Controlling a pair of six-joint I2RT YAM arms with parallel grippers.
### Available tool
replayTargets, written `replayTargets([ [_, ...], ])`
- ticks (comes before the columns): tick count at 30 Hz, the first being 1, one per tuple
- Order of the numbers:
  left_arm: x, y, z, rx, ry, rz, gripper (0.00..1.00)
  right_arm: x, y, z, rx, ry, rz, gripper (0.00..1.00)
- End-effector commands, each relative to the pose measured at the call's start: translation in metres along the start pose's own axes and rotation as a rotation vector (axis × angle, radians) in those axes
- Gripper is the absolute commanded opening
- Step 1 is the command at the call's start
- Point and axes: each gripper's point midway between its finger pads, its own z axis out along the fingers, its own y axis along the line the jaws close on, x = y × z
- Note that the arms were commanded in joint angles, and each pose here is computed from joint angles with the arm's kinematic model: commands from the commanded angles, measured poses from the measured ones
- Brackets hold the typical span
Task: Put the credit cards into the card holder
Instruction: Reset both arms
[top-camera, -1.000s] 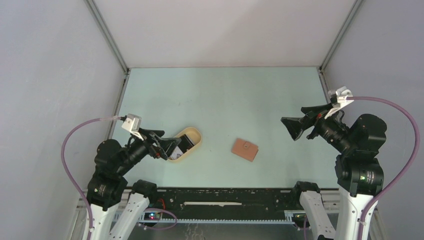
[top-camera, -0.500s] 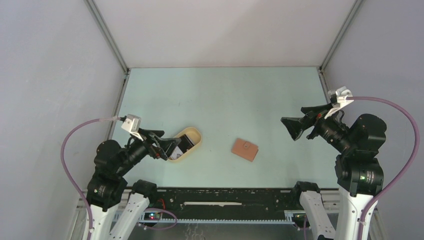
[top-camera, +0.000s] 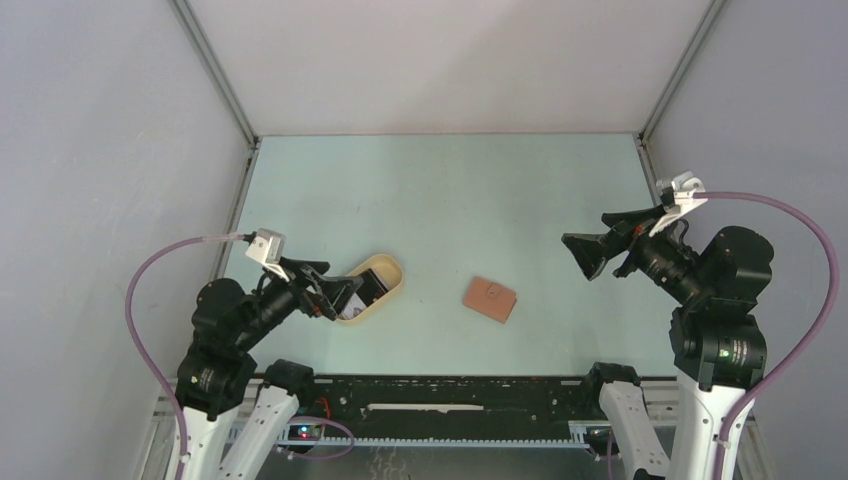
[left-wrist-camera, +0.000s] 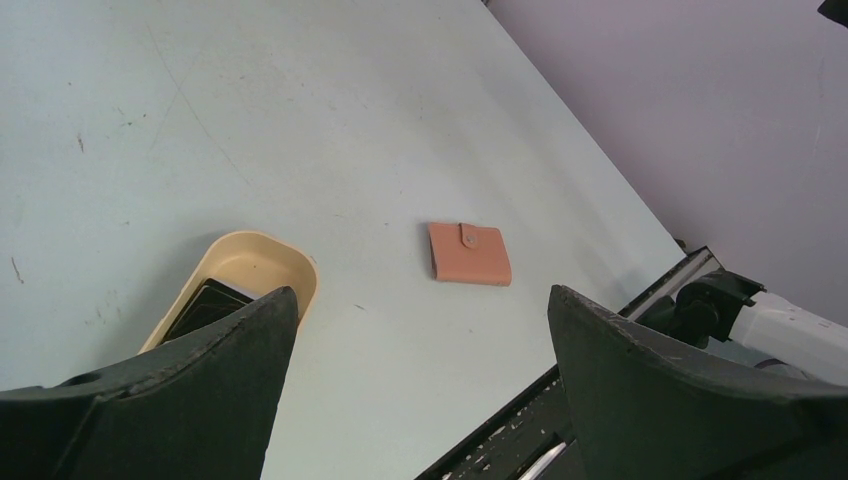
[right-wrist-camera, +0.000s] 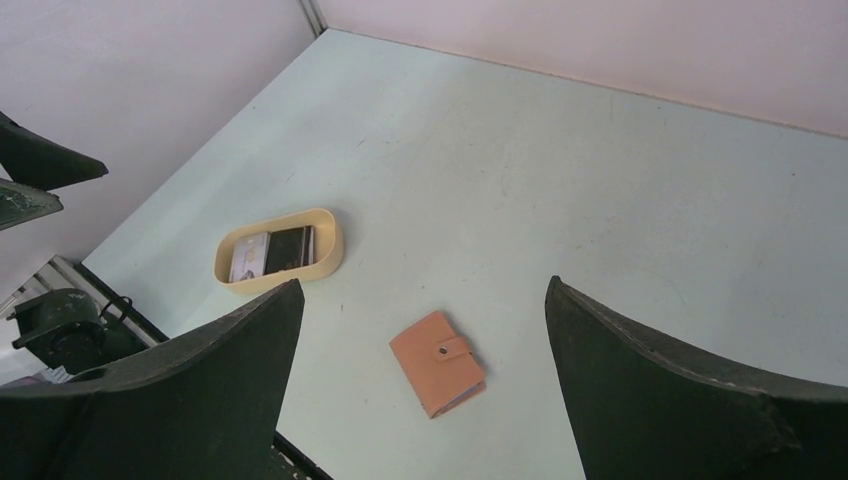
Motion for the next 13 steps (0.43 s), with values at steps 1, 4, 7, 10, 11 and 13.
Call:
replayTargets([
  [1, 0.0009, 0.0046, 0.0026, -0.009, -0.003, 0.025, 1.00, -0.0051, -0.0016, 0.0037, -0.011, -0.016, -0.011, 1.00],
  [4, 0.0011, 0.0048, 0.0031, -0.009, -0.002, 0.024, 1.00, -0.0055, -0.0016, 0.0034, -0.012, -0.018, -0.017, 1.00],
  [7, 0.0008, 0.0046, 0.0032, -0.008, -0.001, 0.025, 1.00, -0.0052, -0.0023, 0.0035, -0.010, -0.017, -0.022, 1.00],
  [10, 0.0007, 0.0049, 0.0033, -0.009, -0.001, 0.025, 1.00, -0.0052, -0.0038, 0.0039, -0.004, -0.016, -0.023, 1.00],
  [11, 0.0007, 0.0050, 0.0035, -0.009, -0.001, 0.025, 1.00, -0.0053, -0.0052, 0.0037, 0.005, -0.017, -0.024, 1.00],
  [13, 0.0009, 0.0048, 0.0037, -0.008, -0.001, 0.023, 1.00, -0.0064, -0.0076, 0.0034, 0.017, -0.022, -0.037, 1.00],
])
